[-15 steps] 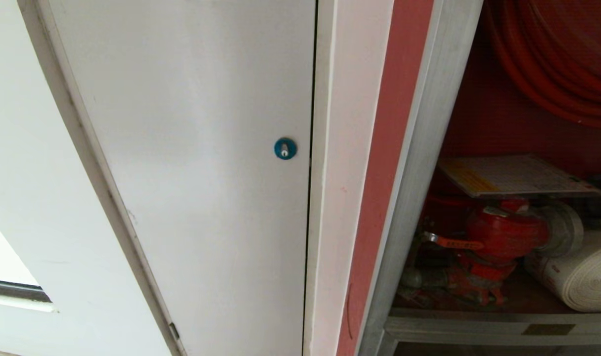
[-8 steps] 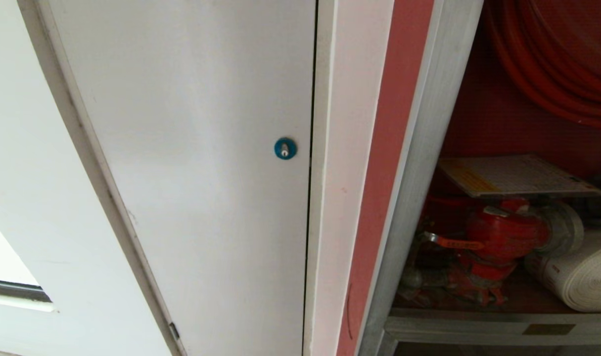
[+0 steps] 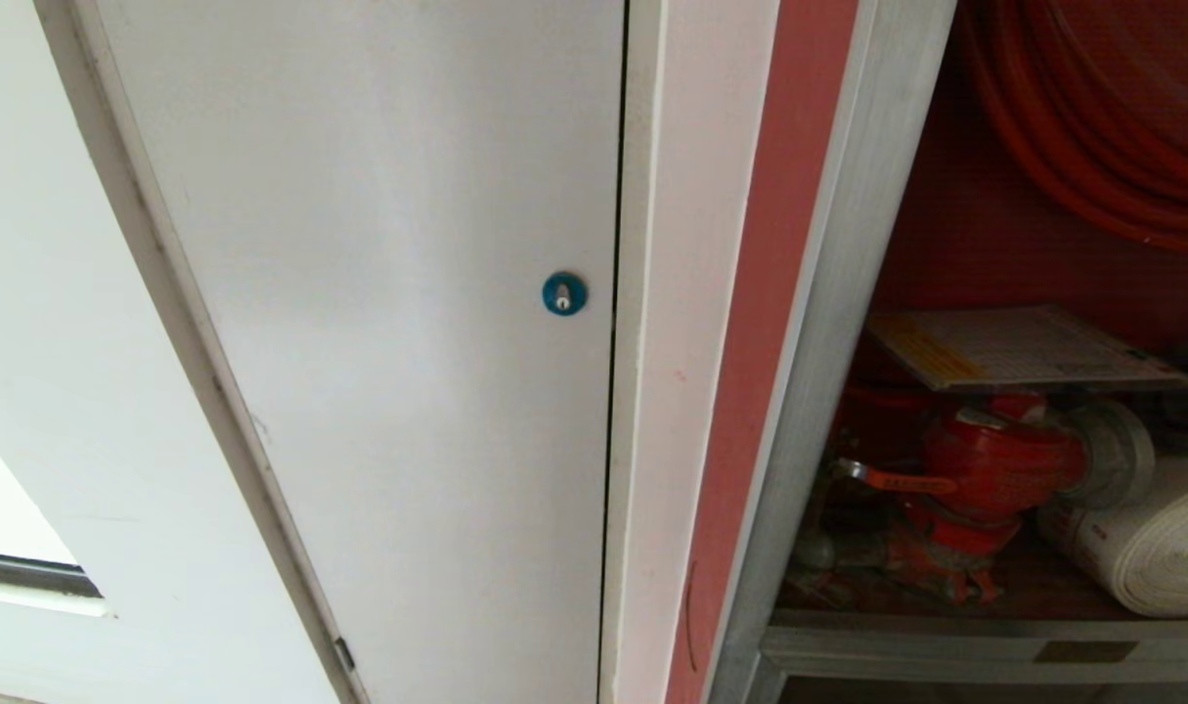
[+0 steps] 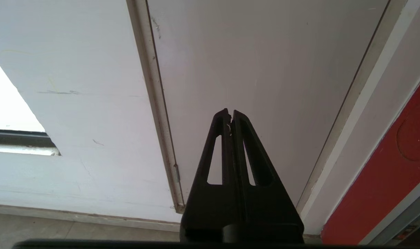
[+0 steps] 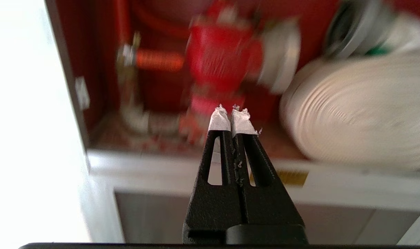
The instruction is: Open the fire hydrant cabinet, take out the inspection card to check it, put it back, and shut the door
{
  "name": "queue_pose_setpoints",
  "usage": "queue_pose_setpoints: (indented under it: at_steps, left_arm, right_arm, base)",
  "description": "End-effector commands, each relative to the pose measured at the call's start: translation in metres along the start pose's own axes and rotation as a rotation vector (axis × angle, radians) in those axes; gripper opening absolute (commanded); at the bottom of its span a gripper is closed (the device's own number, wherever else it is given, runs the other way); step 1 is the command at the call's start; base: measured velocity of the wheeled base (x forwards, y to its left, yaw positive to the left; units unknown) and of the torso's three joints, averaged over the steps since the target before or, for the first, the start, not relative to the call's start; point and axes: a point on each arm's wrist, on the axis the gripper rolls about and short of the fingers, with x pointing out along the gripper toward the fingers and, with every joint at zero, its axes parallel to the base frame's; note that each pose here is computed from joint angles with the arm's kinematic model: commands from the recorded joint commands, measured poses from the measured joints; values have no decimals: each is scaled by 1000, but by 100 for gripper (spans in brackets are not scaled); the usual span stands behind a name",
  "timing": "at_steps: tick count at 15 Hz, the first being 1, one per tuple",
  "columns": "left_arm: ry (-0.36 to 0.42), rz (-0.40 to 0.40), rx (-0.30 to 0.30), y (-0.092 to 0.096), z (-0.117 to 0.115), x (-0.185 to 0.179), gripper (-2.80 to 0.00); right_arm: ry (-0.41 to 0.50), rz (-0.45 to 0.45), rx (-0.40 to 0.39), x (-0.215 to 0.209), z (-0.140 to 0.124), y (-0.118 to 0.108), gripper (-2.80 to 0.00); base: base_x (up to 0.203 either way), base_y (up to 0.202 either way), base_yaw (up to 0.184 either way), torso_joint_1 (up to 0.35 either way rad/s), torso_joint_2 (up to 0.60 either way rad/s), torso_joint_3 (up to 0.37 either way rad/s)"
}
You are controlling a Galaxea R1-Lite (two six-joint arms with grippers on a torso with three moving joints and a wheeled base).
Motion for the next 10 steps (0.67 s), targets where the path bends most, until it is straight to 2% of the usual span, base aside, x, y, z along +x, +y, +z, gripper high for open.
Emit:
queue_pose_setpoints:
  at_steps: [1,5,10]
  left_arm:
    - [2,0,0,0,0,0,-280]
    - [2,0,0,0,0,0,-280]
    - [0,0,0,0,0,0,-280]
  right_arm:
    - [27,12,-2,1,-5,1,-280]
    - [136,60,-13,0,-16,2,-280]
    - [146,61,15,-1,-17,2,-280]
  base:
    - [0,0,0,0,0,0]
    - [0,0,0,0,0,0]
    - [0,0,0,0,0,0]
